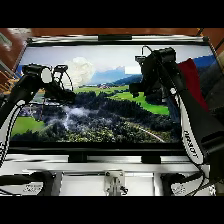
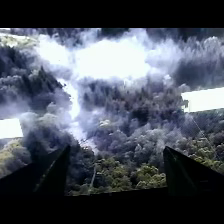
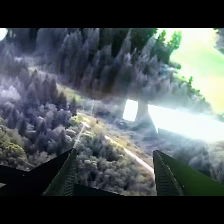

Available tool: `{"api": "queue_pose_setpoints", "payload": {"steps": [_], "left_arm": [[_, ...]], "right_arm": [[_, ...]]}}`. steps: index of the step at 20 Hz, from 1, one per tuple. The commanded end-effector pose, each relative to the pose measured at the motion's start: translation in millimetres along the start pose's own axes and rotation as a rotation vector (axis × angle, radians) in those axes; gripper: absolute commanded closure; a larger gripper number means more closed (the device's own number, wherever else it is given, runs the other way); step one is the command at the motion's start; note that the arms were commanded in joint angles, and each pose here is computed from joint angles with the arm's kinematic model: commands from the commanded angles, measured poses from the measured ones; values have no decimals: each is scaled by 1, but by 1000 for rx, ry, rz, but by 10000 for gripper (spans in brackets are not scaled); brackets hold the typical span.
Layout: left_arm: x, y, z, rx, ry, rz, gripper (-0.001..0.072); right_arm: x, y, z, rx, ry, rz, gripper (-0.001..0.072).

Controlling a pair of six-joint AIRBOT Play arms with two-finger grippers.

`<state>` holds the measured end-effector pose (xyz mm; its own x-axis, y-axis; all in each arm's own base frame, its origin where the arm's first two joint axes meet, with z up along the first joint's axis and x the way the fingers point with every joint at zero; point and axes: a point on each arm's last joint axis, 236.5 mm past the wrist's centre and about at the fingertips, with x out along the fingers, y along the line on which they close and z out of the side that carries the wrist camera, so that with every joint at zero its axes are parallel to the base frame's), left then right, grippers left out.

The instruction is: Fold the shirts.

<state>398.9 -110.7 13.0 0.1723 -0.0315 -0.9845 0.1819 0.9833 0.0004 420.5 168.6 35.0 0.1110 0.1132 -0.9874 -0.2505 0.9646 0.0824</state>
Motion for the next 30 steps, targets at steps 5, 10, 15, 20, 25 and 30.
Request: {"api": "queue_pose_setpoints", "payload": {"steps": [5,10,15,20,25,30], "left_arm": [[0,0,0,0,0,0,54],[0,0,0,0,0,0,53],[0,-1,2,-3,-10,-2,53],[1,-3,29,-2,-119,-12,53],[-19,16,114,-49,-451,10,53],[21,85,171,-184,-421,51,-4]], "right_arm": [[0,1,1,0,-5,3,128],[-1,3,13,2,-55,10,128],[0,4,9,22,-39,15,128],[0,3,7,22,-28,11,128],[0,4,10,26,-44,18,128],[-1,14,20,74,-83,56,128]]}}
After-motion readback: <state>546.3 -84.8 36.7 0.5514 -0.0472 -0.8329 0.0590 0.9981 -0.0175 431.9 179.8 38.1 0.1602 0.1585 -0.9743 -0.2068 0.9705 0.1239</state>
